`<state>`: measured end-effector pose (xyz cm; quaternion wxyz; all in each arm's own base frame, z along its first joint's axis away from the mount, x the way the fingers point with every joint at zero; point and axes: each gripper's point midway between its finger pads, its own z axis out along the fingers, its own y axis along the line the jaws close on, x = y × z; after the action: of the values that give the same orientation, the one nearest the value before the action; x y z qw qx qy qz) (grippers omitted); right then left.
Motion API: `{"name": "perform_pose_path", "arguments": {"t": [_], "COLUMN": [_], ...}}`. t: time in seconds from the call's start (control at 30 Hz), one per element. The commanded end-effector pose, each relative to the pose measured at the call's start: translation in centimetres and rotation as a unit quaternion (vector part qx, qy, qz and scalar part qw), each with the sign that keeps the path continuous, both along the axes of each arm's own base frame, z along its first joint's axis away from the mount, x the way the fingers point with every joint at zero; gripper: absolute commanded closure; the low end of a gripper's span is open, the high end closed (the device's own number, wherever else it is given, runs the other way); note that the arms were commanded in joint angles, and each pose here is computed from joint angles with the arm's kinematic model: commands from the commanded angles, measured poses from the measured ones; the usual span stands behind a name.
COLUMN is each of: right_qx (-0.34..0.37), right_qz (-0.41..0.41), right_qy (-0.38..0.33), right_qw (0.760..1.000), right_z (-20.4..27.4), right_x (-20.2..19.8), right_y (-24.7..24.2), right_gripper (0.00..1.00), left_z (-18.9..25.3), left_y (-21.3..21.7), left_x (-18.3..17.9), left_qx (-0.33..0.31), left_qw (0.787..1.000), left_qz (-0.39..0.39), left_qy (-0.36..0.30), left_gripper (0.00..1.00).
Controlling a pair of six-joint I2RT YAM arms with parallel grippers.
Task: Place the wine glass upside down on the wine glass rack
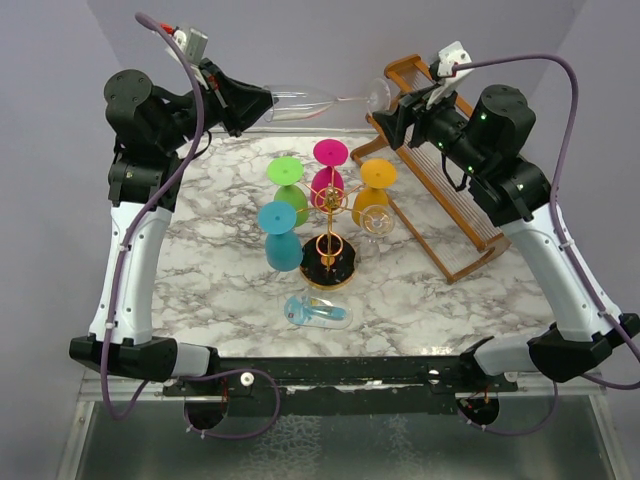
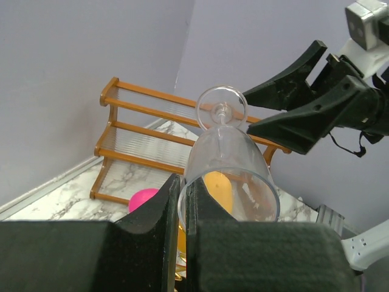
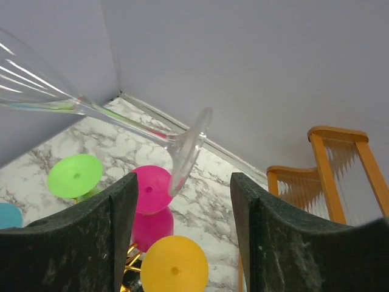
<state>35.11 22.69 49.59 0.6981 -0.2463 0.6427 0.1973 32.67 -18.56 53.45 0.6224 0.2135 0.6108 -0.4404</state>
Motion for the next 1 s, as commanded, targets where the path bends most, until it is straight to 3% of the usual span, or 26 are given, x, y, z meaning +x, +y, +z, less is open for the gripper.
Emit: {"name": "perform_pose_path", "arguments": {"t": [0.0, 0.37, 0.73, 0.97], "right_qx": [0.027, 0.043, 0.052, 0.058], "right_qz": [-0.021, 0.029, 0.028, -0.001], "right_qy": [-0.003, 0.022, 0.03, 0.016], "right_qw": [0.999, 0.998, 0.998, 0.998], "right_z": [0.5, -0.3, -0.4, 0.7], "right_x": [0.6, 0.2, 0.6, 0.9], "right_y": [-1.4, -0.4, -1.2, -3.5], "right_gripper": [0.41, 0.61, 0.96, 0.99], "left_z": [1.7, 1.2, 0.6, -1.0], "left_y": [-0.6, -1.3, -1.7, -1.7], "left_x": [-2.5, -3.2, -3.6, -3.9], "left_qx": [0.002, 0.013, 0.024, 0.04], "left_qw": [0.999, 0.998, 0.996, 0.996], "left_qz": [-0.027, -0.045, -0.058, -0.062], "left_qy": [-0.047, -0.053, -0.061, -0.051], "left_gripper": [1.0, 1.0, 1.0, 0.78]}}
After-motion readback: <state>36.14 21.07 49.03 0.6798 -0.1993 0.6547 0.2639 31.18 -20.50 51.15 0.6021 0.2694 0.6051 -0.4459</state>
